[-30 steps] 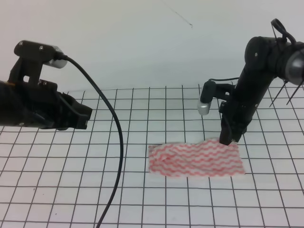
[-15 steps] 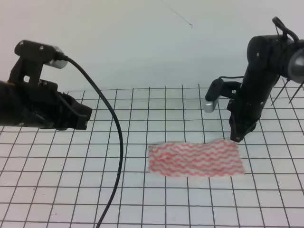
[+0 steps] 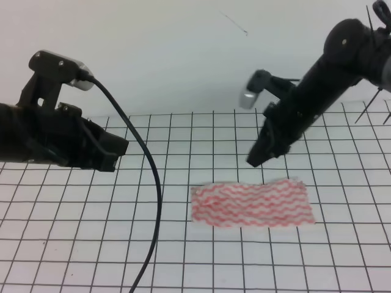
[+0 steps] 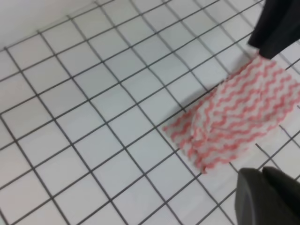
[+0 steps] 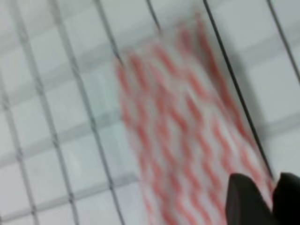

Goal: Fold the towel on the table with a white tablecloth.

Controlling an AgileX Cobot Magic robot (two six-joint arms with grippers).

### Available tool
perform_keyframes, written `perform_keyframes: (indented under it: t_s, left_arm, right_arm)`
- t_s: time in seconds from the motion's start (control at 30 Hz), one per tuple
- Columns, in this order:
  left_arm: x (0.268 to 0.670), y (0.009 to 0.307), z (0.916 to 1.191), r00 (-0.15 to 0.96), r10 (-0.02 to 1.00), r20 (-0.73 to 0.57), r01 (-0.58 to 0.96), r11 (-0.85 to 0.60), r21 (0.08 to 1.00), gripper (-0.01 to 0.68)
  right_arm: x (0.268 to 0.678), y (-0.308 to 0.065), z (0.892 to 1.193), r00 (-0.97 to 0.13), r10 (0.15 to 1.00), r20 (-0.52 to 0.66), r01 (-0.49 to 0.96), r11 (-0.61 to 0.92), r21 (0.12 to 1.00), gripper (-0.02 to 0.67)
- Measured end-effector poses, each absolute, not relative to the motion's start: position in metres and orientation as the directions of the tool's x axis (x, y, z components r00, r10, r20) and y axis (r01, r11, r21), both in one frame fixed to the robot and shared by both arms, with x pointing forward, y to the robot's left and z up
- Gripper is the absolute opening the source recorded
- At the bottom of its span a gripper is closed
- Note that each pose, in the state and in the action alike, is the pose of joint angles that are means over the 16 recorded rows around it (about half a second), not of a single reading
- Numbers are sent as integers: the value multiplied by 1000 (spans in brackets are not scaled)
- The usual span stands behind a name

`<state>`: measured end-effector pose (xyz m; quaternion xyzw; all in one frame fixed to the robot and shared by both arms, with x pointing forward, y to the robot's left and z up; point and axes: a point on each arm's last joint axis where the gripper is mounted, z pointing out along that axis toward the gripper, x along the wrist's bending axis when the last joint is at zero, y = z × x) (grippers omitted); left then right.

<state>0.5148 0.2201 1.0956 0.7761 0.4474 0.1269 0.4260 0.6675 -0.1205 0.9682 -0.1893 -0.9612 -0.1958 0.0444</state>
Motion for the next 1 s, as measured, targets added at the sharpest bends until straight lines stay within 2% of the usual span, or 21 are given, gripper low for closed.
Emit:
perform_keyframes:
  t_s: [0.2,0.43,0.67,0.87,1.0]
  left_arm:
    - [515,220,1096,572,800,-184,577,-233,783,0]
    - [515,223,1097,543,821,-176,590,-224,776,0]
    - [514,225,1098,524,836,-163,597,-224,770,0]
    - [513,226,1099,521,839,-159,596,-224,771,0]
    - [513,226,1099,521,839,-159,596,-224,772,0]
  right_arm:
    - [648,-76,975,-953,252,169,301,858,416,170]
    - [624,-29,955,-977,184,108,211,918,337,185]
    - [616,-8,933,-981,184,54,192,942,277,186]
    - [618,-5,923,-977,208,53,214,940,267,179]
    - [617,-4,921,-975,216,53,222,939,263,148]
